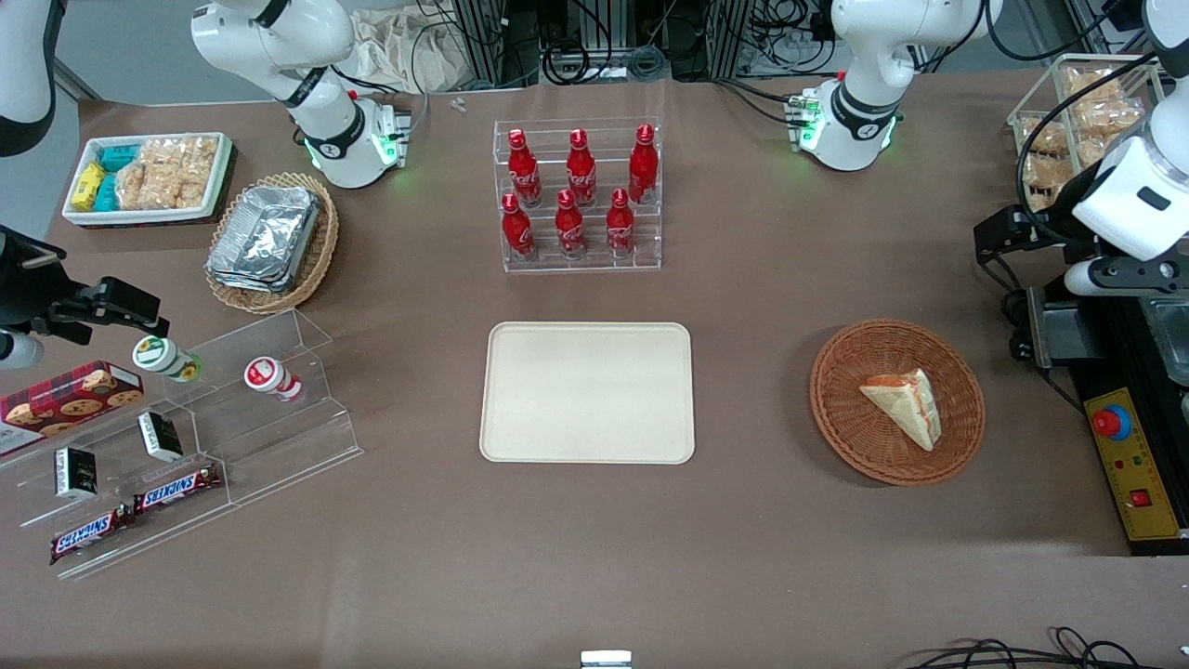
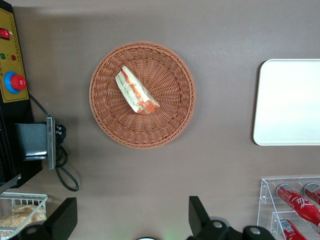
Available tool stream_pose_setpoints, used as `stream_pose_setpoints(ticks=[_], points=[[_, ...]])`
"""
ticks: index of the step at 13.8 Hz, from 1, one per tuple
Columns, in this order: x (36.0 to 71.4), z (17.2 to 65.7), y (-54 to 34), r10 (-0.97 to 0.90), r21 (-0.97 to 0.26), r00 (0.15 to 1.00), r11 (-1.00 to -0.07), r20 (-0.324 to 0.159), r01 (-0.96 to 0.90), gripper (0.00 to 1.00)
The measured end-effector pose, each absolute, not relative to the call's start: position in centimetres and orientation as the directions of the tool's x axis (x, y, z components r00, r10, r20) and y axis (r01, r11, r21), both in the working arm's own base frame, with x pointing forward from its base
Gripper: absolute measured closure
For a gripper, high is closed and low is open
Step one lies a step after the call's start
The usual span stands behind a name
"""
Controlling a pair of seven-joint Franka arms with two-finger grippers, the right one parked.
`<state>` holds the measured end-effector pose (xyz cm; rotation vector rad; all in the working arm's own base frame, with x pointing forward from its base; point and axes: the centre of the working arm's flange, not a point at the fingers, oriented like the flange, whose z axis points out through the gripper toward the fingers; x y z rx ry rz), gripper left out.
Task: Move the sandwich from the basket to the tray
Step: 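Lower the open left gripper over the sandwich in the wicker basket and grasp it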
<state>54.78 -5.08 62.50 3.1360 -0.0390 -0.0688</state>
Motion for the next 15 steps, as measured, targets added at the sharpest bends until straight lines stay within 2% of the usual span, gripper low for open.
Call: stream_pose_setpoints(ticks=[4, 7, 10, 12, 15], points=[[55.1, 61.8, -5.0, 0.0, -0.006, 0.999, -1.0, -0.054, 0.0, 0.0], [57.5, 58.8, -5.1, 0.109, -0.025, 0.993, -0.994, -0.044, 0.108, 0.0], [60.8, 51.4, -5.4, 0.235, -0.044, 0.97, -0.972, -0.063, 0.232, 0.0], [61.9, 45.2, -5.3, 0.299, -0.039, 0.954, -0.954, -0.035, 0.298, 0.0], [61.4, 37.6, -4.0, 0.392, -0.025, 0.92, -0.92, 0.003, 0.391, 0.0]])
